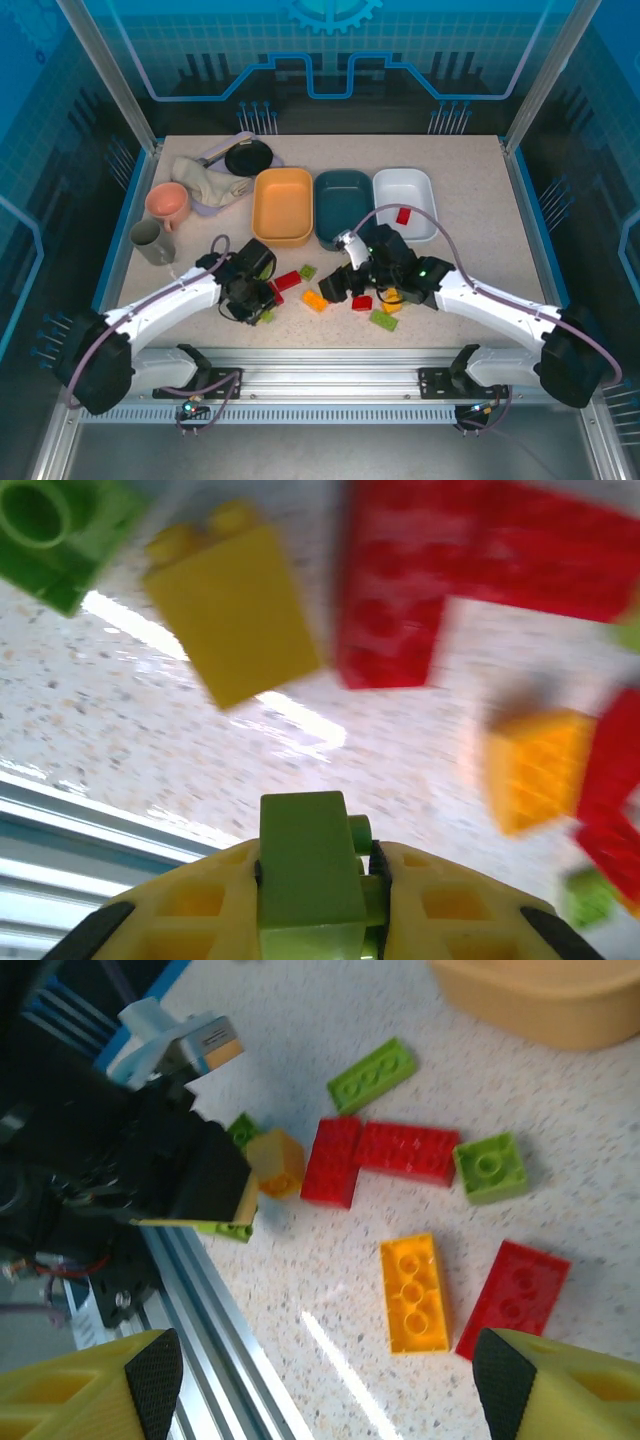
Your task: Sort the legos into containers by color
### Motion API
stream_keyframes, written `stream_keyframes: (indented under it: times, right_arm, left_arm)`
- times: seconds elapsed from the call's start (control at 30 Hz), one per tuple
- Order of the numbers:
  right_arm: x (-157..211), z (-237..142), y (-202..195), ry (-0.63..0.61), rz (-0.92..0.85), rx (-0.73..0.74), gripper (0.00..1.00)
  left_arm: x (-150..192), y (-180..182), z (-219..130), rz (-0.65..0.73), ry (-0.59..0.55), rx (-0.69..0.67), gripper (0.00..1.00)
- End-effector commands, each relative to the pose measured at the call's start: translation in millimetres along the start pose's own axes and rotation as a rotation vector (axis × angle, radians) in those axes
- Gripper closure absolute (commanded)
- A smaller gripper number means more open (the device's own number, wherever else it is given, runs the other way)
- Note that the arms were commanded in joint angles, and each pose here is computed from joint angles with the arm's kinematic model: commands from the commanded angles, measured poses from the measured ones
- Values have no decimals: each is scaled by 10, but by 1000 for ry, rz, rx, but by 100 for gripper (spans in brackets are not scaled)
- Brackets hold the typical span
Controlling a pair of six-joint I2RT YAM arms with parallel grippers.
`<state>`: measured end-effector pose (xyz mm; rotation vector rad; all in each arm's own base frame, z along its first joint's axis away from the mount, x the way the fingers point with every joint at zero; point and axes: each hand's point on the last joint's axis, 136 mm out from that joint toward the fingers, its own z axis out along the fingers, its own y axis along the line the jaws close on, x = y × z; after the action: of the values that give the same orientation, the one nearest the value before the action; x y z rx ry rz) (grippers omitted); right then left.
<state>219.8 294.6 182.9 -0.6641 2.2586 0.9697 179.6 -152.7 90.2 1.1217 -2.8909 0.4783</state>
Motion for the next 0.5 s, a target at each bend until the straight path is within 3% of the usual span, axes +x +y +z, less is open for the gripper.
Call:
stream_keyframes:
  times: [0.0,0.2,0.37,0.47]
  right_arm:
    - [-588,-268,3,-206,29,42,21]
    - [-1050,-457,-190,-381,37,177,19]
    - [-1063,-432,-450,-347,121,244,19]
    - [-1028,-449,-539,-319,134,290,19]
  left_arm:
    - [-128,-242,-382,60,-61,29,80]
    - [-916,-1098,-530,135,-132,108,80]
    - [-1698,-1699,-293,194,-170,88,82]
    - [-2042,-1881,-64,190,-162,57,83]
